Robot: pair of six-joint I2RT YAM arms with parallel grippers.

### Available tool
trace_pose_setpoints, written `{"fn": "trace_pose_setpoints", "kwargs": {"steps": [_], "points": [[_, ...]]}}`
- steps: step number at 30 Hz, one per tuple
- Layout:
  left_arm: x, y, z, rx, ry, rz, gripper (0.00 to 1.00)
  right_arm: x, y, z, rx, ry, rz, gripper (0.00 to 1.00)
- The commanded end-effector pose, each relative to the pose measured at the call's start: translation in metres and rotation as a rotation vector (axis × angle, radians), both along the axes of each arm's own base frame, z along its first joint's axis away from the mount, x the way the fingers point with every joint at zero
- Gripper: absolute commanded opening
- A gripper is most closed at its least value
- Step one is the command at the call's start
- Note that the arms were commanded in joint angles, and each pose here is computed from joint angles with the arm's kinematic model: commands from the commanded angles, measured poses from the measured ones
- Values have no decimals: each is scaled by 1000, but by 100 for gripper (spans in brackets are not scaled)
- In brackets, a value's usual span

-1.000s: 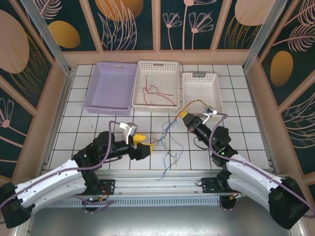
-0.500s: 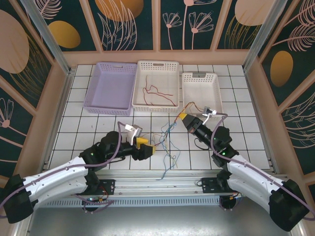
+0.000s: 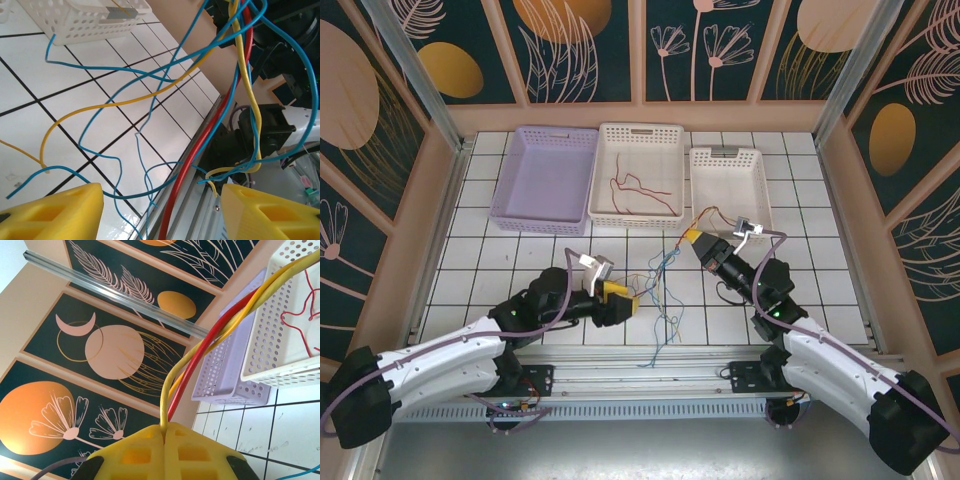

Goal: Untangle the cables
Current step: Untie the cable.

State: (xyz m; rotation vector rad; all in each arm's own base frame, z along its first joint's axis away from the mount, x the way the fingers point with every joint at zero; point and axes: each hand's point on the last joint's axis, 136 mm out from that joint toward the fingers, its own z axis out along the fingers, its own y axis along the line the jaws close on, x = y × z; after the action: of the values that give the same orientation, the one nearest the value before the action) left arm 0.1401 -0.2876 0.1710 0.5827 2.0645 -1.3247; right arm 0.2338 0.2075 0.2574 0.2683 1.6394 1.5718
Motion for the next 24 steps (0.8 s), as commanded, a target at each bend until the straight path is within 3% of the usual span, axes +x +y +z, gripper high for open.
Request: {"fn": "trace_pose_setpoints", "kwargs": {"steps": [1, 11, 17, 19, 22, 24], "points": [[-5, -5, 10, -48, -12, -39, 53, -6, 1, 24, 41, -53, 21, 0], [-3, -5, 19, -64, -38, -29, 0, -6, 2, 18, 29, -39, 25, 0], [6, 8, 36, -117, -64, 69, 0, 2, 1, -3, -99, 17, -8, 0], [11, 14, 41, -131, -60, 121, 0, 5, 1, -19, -180, 56, -11, 9], [18, 19, 43, -145, -40, 178, 0, 0, 6, -32, -238, 61, 42, 39], [21, 21, 41, -143, -24, 201, 0, -6, 9, -35, -258, 45, 81, 47]]}}
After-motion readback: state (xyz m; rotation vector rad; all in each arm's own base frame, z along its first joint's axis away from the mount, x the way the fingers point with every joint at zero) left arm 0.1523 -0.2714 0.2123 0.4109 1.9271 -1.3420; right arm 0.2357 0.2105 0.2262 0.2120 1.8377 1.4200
